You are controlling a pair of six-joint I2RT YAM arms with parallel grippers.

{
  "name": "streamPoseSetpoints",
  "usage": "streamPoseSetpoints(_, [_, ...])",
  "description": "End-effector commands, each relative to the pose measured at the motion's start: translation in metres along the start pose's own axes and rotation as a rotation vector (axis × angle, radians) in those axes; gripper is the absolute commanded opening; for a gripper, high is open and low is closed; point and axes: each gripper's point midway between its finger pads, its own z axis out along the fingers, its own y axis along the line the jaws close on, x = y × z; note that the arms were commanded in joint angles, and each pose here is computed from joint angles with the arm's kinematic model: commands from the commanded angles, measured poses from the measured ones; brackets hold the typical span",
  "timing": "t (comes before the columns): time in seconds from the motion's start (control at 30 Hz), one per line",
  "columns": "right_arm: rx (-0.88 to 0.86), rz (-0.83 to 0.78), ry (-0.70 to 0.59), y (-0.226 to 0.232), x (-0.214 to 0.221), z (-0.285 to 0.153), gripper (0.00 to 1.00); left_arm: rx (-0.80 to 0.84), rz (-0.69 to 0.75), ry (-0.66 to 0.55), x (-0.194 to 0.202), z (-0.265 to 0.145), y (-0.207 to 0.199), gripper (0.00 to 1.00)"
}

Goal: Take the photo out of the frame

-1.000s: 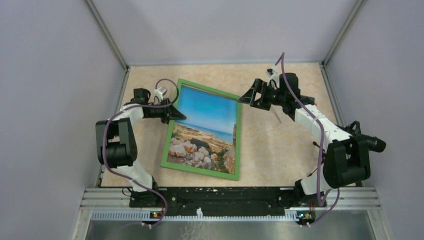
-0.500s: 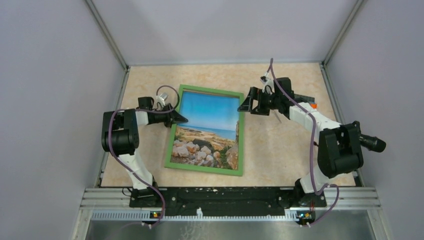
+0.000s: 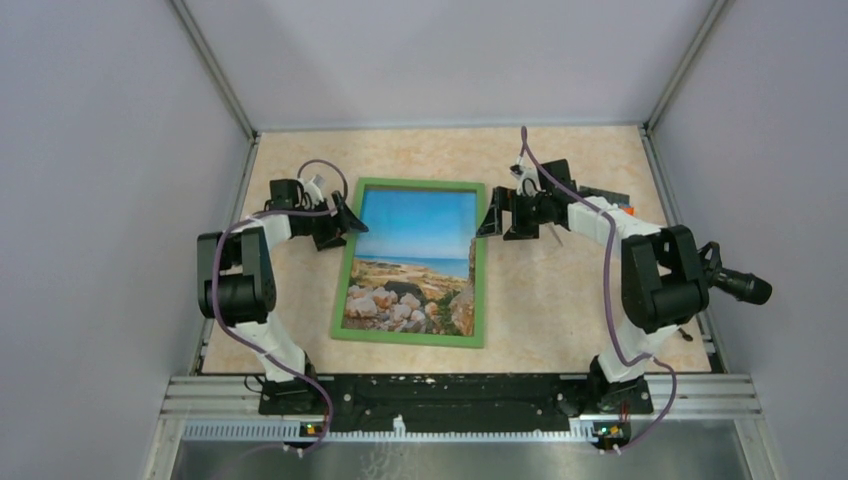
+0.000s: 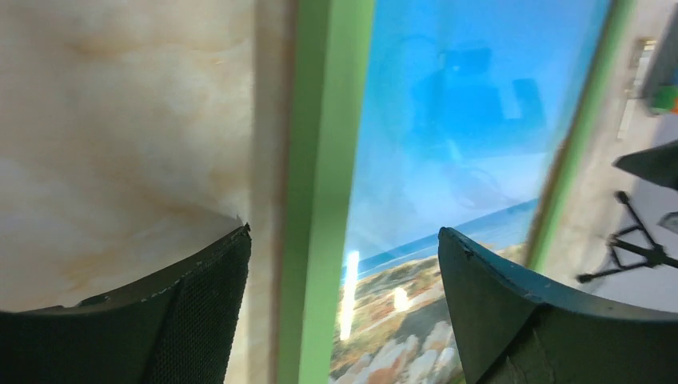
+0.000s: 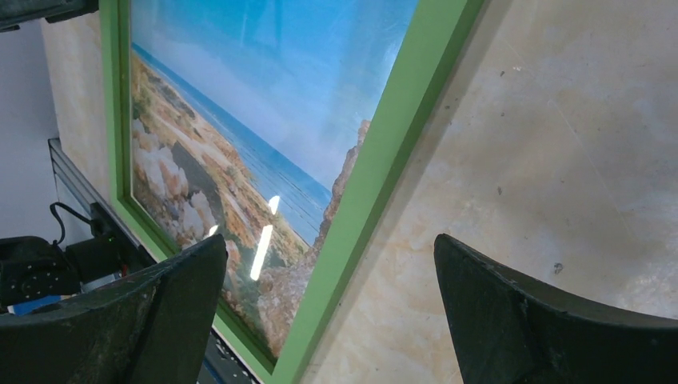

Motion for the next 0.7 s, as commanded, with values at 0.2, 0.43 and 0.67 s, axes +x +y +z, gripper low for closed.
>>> streamPoseSetpoints(0.2, [-0.002,-0.065,-0.011,0.004,-0.012,0.002,0.99,-0.363,0.336,0.036,-0.005,-0.053,0.038,0.91])
streamPoseSetpoints(0.43, [0.004,-0.182,-0.057,0.018,-0.015,-0.011,0.99,-0.367,0.601,0.063,-0.023,-0.088,0.017,0.99])
streamPoseSetpoints(0.67, [0.007,-0.388,-0.207,0.046,-0.041,-0.053,0.99,-0.407,0.696,-0.157,-0.056,-0.137,-0.028,0.99])
